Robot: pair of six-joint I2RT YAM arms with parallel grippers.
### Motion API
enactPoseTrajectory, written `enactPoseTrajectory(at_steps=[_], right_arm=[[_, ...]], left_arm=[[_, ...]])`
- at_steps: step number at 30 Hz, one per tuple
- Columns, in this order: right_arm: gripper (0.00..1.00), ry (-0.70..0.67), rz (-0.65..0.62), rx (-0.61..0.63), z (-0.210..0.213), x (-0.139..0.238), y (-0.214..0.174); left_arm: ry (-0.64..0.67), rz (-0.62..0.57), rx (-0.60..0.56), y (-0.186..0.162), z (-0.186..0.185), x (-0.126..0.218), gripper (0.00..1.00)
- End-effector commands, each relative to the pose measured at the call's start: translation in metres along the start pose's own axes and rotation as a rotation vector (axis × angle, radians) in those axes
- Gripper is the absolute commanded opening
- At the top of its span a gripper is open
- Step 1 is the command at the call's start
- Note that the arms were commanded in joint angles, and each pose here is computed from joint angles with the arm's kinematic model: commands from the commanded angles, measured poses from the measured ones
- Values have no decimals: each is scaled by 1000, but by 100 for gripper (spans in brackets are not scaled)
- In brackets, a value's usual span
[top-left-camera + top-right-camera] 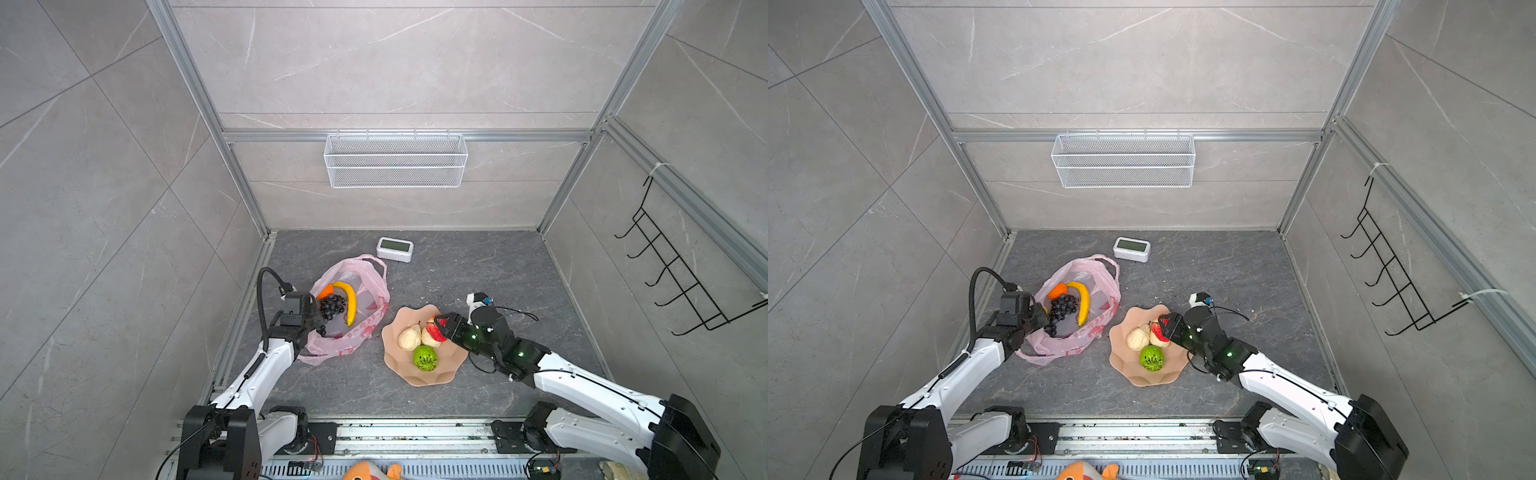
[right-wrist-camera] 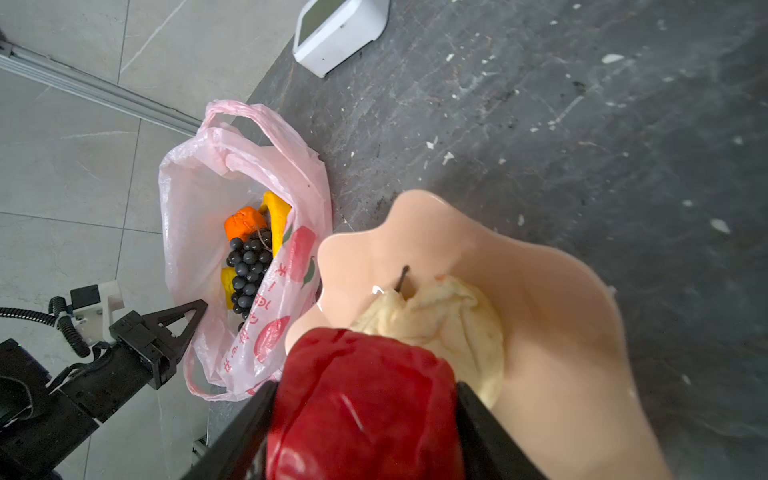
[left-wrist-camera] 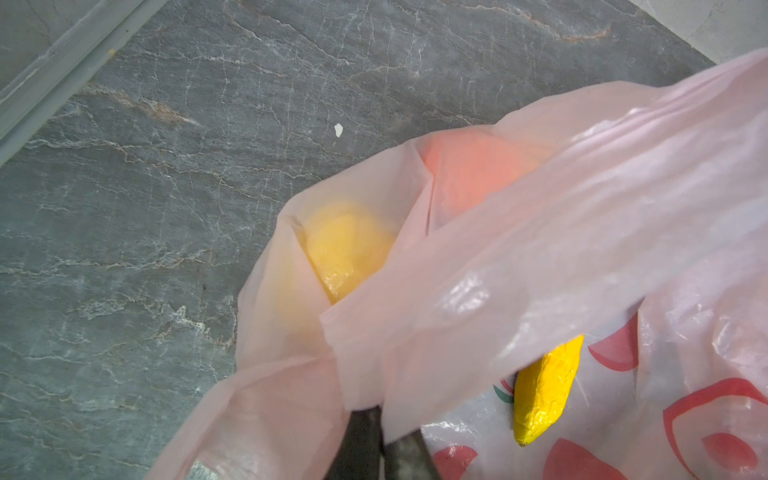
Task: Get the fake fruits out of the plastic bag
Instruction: 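Lift the red apple out and carry it toward the peach bowl, then lower the red apple into the peach bowl beside the green fruit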
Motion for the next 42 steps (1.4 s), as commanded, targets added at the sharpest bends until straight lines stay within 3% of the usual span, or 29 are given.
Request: enactPoseTrajectory(at_steps=[1,22,30,42], right_arm=[[60,25,-61,-51,-7,12,1],[60,-67,-41,-94,-39,10,-41],[61,-28,-46,-120,-40,-1,-46],[73,-38,-44,-122,-43,-11,-49]], left_arm=[[5,-31,-3,5,-2,0,0],[13,-29,-5,5,-1,-1,0],[9,-28,-5,5,-2,-1,0],[11,-28,-4,5,-2,-1,0]])
Point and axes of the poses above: each gripper's point midway between its finger pads, its own x axis back along the fingers, its own z axis along the line the jaws close on, y = z × x, the point moved 10 cm from there along x, back along the fingers, and after that the axes turned 5 degrees about -x, right-handed, at the moved point
